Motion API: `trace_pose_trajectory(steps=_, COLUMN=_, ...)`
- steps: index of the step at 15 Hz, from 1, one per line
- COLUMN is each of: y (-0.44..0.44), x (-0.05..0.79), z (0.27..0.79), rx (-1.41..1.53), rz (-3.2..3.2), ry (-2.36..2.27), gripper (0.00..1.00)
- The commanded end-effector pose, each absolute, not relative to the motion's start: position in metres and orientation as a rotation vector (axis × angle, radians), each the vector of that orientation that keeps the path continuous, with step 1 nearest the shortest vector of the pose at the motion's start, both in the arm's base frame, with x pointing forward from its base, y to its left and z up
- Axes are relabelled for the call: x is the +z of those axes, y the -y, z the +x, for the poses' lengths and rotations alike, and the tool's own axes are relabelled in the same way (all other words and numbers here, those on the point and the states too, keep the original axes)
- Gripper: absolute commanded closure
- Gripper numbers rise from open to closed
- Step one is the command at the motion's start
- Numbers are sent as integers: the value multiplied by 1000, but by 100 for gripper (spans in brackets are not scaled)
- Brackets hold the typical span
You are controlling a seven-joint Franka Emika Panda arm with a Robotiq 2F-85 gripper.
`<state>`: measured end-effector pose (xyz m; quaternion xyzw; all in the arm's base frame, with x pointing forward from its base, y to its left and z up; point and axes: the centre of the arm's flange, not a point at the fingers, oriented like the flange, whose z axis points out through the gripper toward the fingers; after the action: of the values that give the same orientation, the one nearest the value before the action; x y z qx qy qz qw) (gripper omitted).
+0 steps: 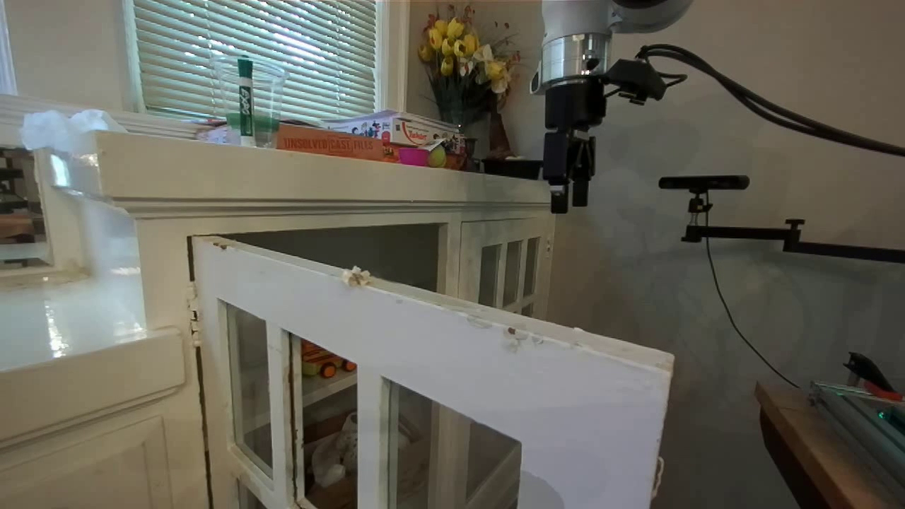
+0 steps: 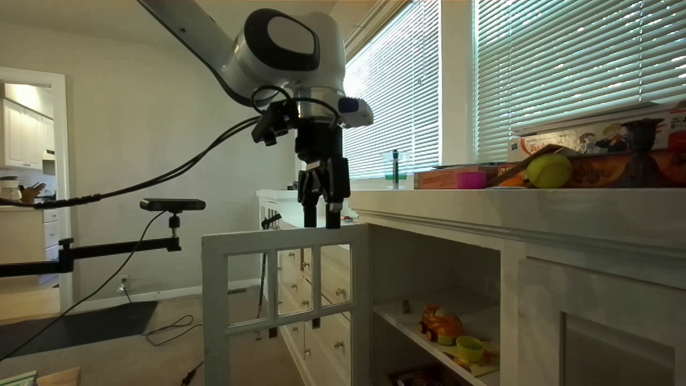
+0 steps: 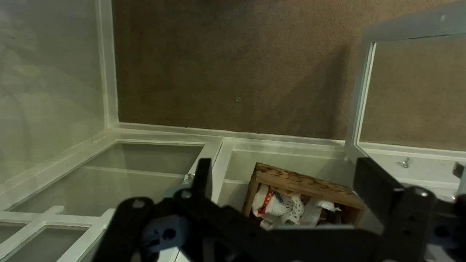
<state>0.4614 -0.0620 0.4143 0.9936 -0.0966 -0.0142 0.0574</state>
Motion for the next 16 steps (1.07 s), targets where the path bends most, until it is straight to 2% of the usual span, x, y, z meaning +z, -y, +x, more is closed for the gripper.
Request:
trace_pose_trajectory(steps=1, y=62, x=414, z=461, rx=-43, rz=3012, ry=293, gripper=0)
trace_pose_trajectory(steps=7, y=63, x=406, z=463, rx=-24, rz=3014, ry=285, gripper=0)
trace_pose_trajectory(steps=16, y=83, x=343, z=490, rx=-74, rz=2979, ry=247, gripper=0)
